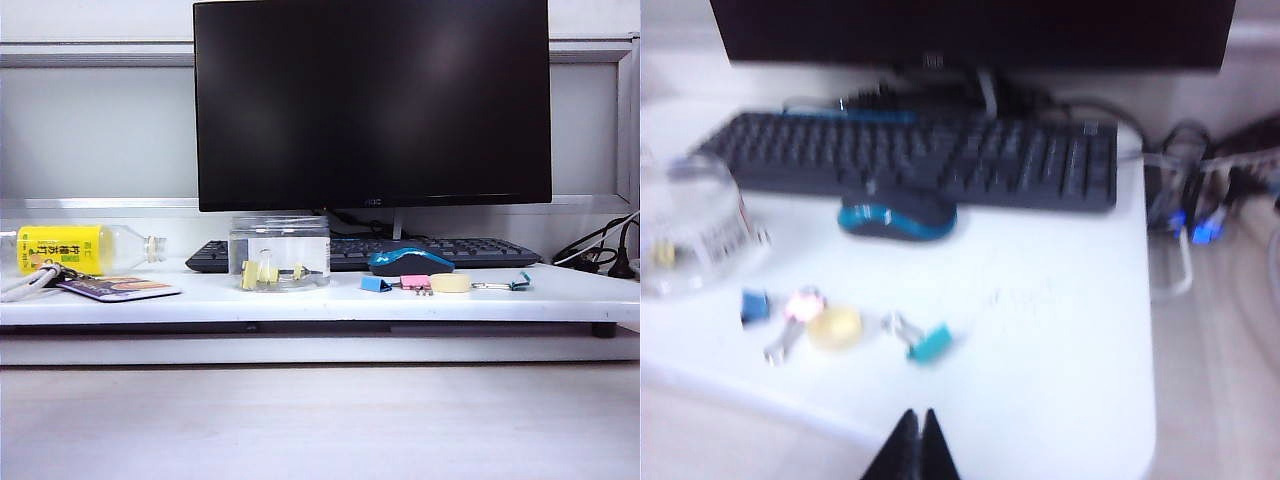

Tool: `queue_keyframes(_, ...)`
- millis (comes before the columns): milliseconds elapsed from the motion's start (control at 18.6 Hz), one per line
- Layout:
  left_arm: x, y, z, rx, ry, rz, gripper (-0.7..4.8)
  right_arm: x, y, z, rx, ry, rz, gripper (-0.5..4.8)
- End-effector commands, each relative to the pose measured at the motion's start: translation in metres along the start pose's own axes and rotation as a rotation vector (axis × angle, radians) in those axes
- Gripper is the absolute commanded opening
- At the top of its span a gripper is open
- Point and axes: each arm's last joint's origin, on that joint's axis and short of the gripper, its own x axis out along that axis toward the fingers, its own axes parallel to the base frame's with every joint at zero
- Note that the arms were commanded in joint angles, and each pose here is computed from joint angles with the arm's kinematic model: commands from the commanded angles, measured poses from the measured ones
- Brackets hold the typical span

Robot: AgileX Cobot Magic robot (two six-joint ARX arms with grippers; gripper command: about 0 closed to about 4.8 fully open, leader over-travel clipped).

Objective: Pick up the clips with the largest number of clips of the same color on the table and place them in a round transparent plastic box.

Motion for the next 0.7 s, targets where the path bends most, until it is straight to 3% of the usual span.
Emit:
queue_keyframes(54,0.001,0.001,-0.006,0.0,0.008,0.037,0.13,0.003,-0.001,-0.012,0.023,0.023,0.002,-0.01)
queue_keyframes(323,0.001,0.003,-0.011,0.002,0.038,0.075,0.13,0.008,-0.003,-0.043,0.038,0.113,-0.008,-0.01)
queue_keyframes(538,0.001,0.004,-0.013,0.005,0.051,0.125,0.13,0.008,-0.004,-0.049,0.037,0.135,-0.042,-0.01)
queue_keyframes(699,0.001,0.003,-0.016,0.006,0.082,0.097,0.13,0.008,-0.004,-0.049,0.037,0.136,-0.044,-0.01)
